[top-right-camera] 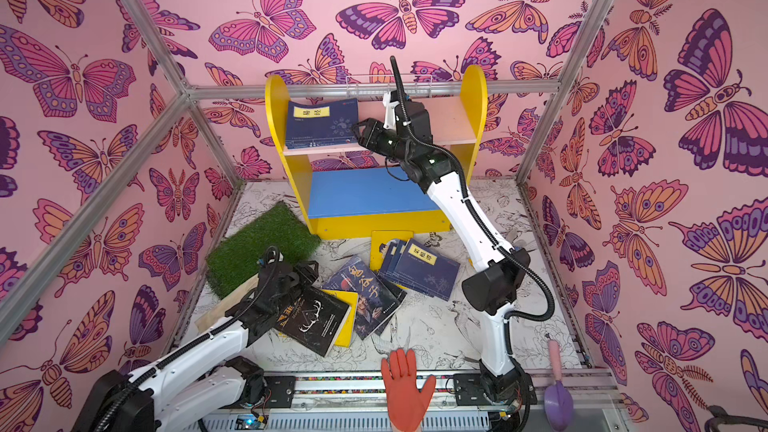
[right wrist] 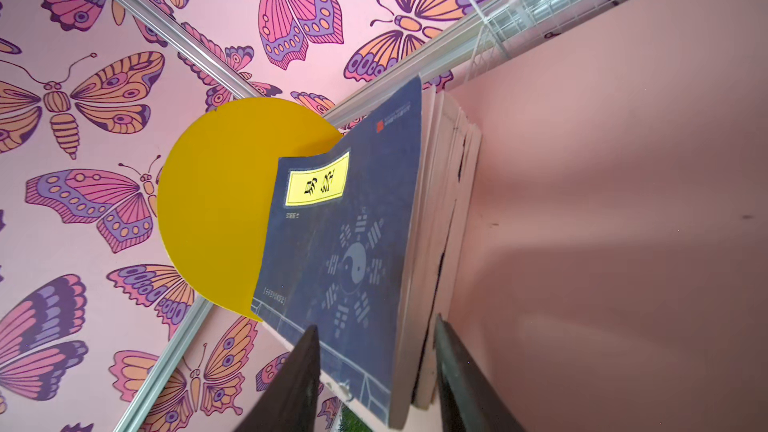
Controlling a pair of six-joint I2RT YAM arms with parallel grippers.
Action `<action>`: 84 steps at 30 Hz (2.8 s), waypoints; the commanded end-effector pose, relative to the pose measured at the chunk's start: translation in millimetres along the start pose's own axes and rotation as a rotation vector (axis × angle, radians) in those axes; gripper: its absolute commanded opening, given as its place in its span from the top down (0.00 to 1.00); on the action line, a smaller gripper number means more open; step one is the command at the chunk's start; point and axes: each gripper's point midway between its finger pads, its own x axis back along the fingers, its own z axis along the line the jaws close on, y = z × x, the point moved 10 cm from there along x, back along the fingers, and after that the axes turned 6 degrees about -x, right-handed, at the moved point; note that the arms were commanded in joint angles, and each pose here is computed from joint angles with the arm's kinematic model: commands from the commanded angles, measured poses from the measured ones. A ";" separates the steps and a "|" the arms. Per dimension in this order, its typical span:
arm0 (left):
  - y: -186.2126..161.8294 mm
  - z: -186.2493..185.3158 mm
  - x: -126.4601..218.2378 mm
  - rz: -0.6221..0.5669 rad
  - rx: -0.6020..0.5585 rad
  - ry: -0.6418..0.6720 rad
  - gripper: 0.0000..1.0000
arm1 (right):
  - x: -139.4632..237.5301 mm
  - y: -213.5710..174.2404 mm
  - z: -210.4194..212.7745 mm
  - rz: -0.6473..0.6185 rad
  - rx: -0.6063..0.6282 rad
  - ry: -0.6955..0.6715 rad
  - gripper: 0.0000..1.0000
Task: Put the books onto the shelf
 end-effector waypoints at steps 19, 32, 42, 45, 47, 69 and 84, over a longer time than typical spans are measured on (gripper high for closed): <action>-15.1 -43.6 -22.0 0.108 -0.327 -0.054 0.31 | 185.1 -100.4 -105.9 -0.087 0.158 -0.517 0.46; -87.1 -156.0 -96.0 0.472 -0.758 -0.418 0.32 | 243.8 -223.7 -295.4 0.130 -0.568 -0.667 0.49; -118.3 -152.5 -122.0 0.552 -0.785 -0.372 0.35 | 231.8 -245.7 -321.9 0.295 -0.650 -0.635 0.53; -121.4 -147.9 -125.2 0.561 -0.782 -0.345 0.42 | 231.6 -240.3 -315.8 0.291 -0.623 -0.604 0.55; -123.2 -144.6 -127.0 0.568 -0.776 -0.331 0.45 | 231.4 -234.0 -309.1 0.281 -0.602 -0.577 0.56; -126.2 -136.7 -128.3 0.577 -0.775 -0.315 0.72 | 210.4 -178.8 -248.3 0.151 -0.457 -0.389 0.64; -125.6 -136.1 -126.9 0.573 -0.776 -0.319 0.74 | 204.6 -205.5 -268.5 0.179 -0.429 -0.611 0.65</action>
